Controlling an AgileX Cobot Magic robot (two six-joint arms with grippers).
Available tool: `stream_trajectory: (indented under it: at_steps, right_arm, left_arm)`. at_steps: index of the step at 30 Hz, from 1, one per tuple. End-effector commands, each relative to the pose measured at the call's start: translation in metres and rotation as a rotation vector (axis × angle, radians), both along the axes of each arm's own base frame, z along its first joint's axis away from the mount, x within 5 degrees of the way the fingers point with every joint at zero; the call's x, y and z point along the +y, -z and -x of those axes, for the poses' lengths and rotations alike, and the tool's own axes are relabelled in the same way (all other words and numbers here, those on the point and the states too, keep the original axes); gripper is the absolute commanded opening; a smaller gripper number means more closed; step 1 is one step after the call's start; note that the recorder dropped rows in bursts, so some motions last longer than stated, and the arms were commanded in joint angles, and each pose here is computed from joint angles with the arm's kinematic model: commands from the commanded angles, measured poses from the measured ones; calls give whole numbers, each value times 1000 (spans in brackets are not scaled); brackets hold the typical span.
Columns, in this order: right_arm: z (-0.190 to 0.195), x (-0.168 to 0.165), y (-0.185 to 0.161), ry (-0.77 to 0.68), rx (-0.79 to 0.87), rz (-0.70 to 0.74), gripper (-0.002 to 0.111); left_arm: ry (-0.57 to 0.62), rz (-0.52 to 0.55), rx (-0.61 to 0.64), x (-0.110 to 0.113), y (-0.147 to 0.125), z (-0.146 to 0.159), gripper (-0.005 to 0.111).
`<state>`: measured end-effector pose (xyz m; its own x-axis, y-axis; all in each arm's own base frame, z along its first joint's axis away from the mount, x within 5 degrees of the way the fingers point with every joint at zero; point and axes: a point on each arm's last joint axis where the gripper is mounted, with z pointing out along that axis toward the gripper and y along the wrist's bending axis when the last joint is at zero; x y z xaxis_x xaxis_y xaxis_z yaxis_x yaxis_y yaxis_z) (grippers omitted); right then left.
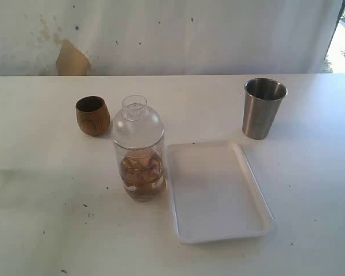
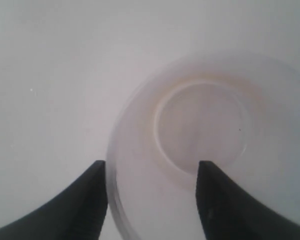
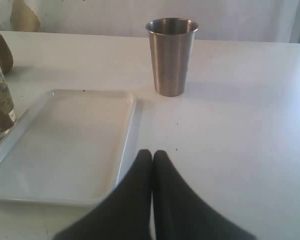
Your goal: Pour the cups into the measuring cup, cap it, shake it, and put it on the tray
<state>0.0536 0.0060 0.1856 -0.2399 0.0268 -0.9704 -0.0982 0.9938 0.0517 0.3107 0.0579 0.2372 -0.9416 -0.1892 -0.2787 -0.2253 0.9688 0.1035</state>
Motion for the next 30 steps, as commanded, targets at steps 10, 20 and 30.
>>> stream_trajectory:
  at_steps: [10, 20, 30]
  right_arm:
    - [0, 0, 1, 5, -7, -5, 0]
    - [0, 0, 1, 5, -7, -5, 0]
    - [0, 0, 1, 5, -7, -5, 0]
  left_arm:
    - [90, 197, -35, -17, 13, -13, 0]
    - [291, 347, -124, -81, 5, -23, 0]
    - [345, 242, 19, -94, -10, -22, 0]
